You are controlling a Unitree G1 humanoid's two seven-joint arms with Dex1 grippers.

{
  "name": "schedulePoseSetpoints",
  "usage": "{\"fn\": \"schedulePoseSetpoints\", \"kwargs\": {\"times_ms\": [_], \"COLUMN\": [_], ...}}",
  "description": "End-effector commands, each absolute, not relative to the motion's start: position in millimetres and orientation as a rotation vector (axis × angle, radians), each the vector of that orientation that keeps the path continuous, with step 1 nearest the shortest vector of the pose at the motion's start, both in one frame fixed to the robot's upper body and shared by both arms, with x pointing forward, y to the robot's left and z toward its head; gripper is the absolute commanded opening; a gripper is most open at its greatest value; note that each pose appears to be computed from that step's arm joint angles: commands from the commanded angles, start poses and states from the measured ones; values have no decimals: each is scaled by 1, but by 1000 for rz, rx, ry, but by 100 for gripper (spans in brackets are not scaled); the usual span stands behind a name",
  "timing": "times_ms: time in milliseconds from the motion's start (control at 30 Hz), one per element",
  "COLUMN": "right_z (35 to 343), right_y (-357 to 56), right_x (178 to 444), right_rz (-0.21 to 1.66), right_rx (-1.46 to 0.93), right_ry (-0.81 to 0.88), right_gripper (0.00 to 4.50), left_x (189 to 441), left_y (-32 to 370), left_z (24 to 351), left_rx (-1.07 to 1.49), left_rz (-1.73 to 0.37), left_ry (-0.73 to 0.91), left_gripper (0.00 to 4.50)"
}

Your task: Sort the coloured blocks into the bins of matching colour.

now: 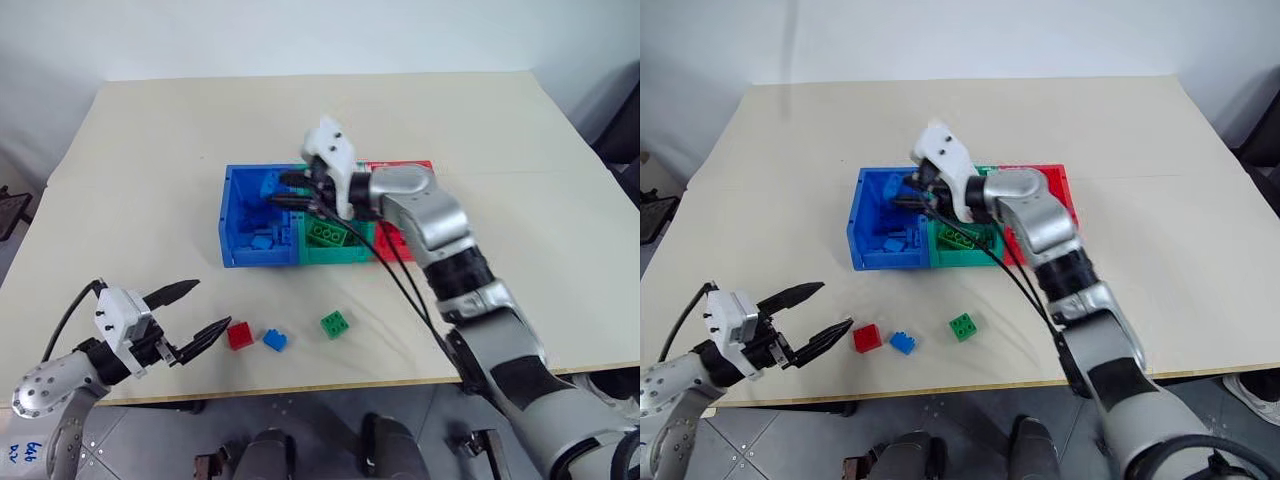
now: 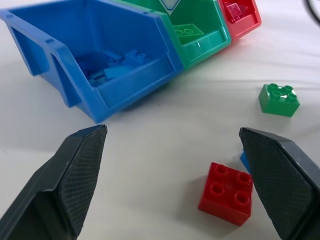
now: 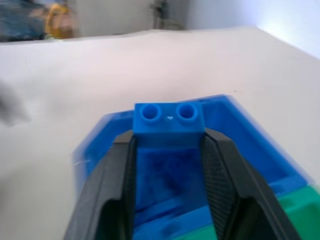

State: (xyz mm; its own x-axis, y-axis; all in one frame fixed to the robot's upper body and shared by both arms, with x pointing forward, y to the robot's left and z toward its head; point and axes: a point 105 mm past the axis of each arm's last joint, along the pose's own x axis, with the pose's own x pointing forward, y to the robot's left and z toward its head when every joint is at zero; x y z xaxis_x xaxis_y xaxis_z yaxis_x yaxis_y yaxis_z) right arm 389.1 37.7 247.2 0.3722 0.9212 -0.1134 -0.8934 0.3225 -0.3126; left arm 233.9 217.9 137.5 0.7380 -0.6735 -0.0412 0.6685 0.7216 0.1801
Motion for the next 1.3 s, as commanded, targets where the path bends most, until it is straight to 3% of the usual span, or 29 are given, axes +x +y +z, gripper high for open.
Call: {"fn": "schedulePoseSetpoints", "kwargs": {"times_ms": [33,200,300,467,800,967,1133,1300], "right_z": [254,263,264,250,192,147,137,148], "right_y": [41,30,15,-54,-173,-222,-222,-165], "right_x": [394,386,378,341,291,270,269,278], "right_rz": [1181,1226,1260,1366,1196,1153,1185,1351], "right_rx": [-351,-348,-351,-367,-487,-596,-621,-601], "right_ry": [-140,-221,-259,-330,-140,30,40,37], "right_gripper": [278,448,448,448,448,448,448,448], "left_x": [233,233,233,234,252,260,264,262], "left_y": [218,220,220,211,188,172,169,178], "left_z": [149,152,151,148,152,147,152,155], "left_rx": [227,244,254,260,412,456,451,468], "left_rz": [-728,-733,-744,-847,-1041,-1116,-1161,-1180], "left_ry": [-76,-75,-65,-8,-34,-44,-72,-71], "left_gripper": [450,450,450,450,450,450,450,450]}}
